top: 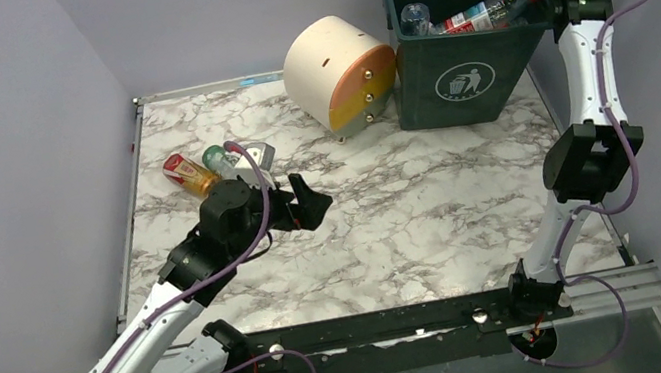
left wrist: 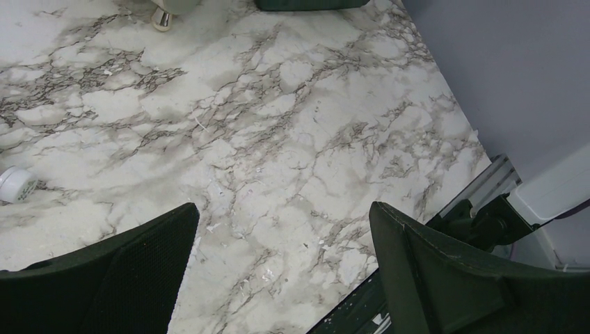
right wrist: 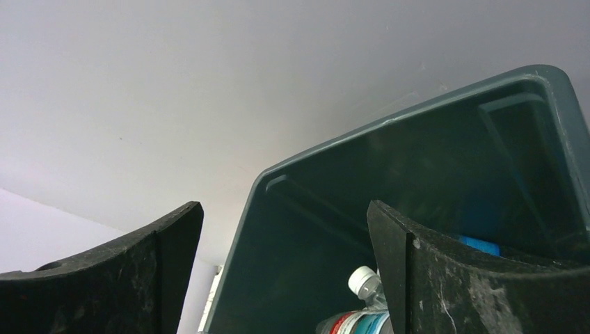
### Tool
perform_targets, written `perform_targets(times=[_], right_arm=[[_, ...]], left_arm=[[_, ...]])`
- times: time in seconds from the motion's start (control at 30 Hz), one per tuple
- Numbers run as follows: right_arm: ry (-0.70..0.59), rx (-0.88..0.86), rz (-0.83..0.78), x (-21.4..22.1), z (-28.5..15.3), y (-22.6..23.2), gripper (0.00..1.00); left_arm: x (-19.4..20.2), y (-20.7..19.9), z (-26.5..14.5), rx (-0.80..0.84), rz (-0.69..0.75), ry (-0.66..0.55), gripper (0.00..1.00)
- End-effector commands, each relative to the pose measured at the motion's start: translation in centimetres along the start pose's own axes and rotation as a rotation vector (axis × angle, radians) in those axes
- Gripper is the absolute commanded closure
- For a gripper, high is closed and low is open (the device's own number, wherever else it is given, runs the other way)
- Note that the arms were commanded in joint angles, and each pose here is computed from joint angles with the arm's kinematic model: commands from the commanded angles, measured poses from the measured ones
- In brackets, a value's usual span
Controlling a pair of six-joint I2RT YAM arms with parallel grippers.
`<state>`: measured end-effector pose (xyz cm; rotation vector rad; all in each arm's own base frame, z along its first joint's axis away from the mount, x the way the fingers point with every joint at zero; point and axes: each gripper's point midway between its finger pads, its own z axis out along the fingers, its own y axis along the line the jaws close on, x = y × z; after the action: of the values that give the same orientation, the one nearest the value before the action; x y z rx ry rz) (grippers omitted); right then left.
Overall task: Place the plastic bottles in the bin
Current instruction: Place the plastic bottle in the trash bin, then pick up the plastic bottle at the center of the board.
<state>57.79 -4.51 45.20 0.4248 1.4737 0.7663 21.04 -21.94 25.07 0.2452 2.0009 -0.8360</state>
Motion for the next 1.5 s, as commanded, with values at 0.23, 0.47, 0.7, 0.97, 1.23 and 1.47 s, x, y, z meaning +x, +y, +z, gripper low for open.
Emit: perform_targets(times=[0.23, 0.47, 0.7, 0.97, 1.23, 1.47], right_arm=[[0.037, -0.311, -0.050, -0.8, -8.0, 12.6, 0.06], [0.153, -0.414, -0.059, 5.5, -13.3, 16.5, 0.05], [0.277, -0.460, -0.084, 11.2, -18.5, 17.9, 0.05], [0.436, -0.508, -0.040, 16.7, -23.3, 17.7, 0.05], [0.557, -0.515, -0.012, 22.3, -25.8, 17.0, 0.06], [0.623, -0.540, -0.008, 24.9, -26.9, 17.5, 0.06]], left_arm=[[-1.3, -0.7, -0.6, 0.021, -0.028, -0.047, 0.01], [-0.8, -0.2, -0.3, 0.009, -0.083, -0.058, 0.01], [-0.1, 2.1, 0.3, -0.115, -0.173, -0.080, 0.01], [1.0, 4.7, 2.0, -0.226, -0.221, -0.093, 0.01], [0.9, 7.8, 4.0, -0.369, -0.210, -0.089, 0.01], [-0.7, 12.4, 4.5, -0.446, -0.262, -0.089, 0.01]])
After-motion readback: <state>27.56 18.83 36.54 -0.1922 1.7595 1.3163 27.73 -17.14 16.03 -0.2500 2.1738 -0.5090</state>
